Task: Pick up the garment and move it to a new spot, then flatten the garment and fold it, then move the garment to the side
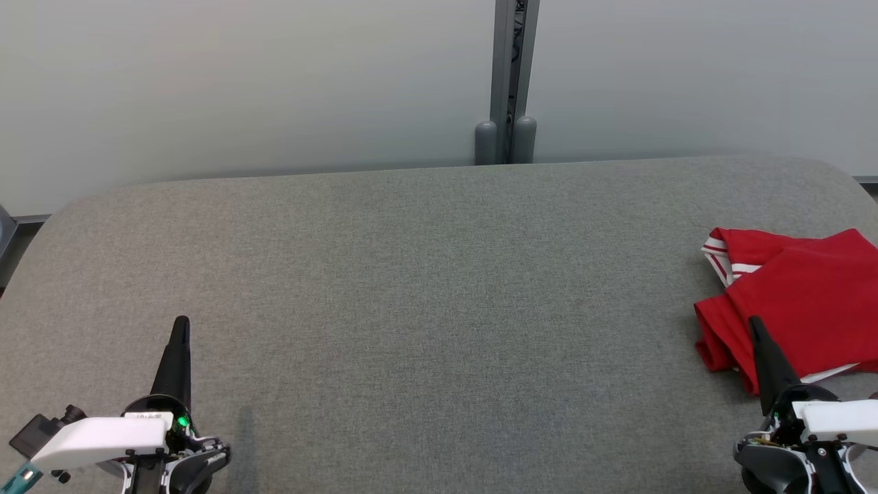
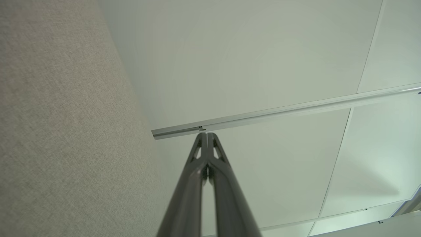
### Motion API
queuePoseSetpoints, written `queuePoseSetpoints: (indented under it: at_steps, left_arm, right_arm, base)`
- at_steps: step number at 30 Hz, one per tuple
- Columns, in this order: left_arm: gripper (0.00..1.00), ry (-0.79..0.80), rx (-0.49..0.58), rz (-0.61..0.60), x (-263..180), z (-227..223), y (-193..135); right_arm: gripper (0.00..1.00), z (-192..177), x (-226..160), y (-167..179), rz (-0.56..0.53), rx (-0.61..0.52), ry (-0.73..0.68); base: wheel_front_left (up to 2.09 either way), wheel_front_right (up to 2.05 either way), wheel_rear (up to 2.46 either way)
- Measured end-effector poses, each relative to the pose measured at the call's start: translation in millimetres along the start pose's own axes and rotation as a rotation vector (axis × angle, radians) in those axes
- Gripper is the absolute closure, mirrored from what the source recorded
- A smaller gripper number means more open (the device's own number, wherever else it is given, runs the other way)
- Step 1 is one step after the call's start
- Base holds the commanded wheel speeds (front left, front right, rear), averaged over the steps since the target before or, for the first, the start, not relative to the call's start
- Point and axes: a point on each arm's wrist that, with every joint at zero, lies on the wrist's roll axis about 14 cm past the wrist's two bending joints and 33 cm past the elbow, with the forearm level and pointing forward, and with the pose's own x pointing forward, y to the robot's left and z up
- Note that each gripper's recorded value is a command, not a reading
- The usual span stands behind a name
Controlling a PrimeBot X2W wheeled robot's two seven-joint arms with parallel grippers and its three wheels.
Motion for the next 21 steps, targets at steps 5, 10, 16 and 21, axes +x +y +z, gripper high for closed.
queuePoseSetpoints:
  at_steps: [5,10,16,21]
  left_arm:
    - [1.00,0.002,-0.035,-0.004,0.8,0.3,-0.9]
    - [1.00,0.004,-0.064,-0.008,1.7,0.4,-1.8]
    - [1.00,0.006,-0.097,-0.018,3.6,0.5,-4.7]
    - [1.00,0.006,-0.097,-0.019,3.7,0.6,-4.8]
  right_arm:
    - [1.00,0.5,0.5,0.6,0.003,0.036,0.001]
    - [1.00,1.1,1.2,1.6,0.008,0.066,0.003]
    - [1.00,2.2,2.6,3.6,0.016,0.101,0.002]
    - [1.00,2.4,2.5,3.6,0.016,0.101,0.002]
  base:
    - [0.00,0.00,0.00]
    - [0.00,0.00,0.00]
    - [0.00,0.00,0.00]
    - [0.00,0.00,0.00]
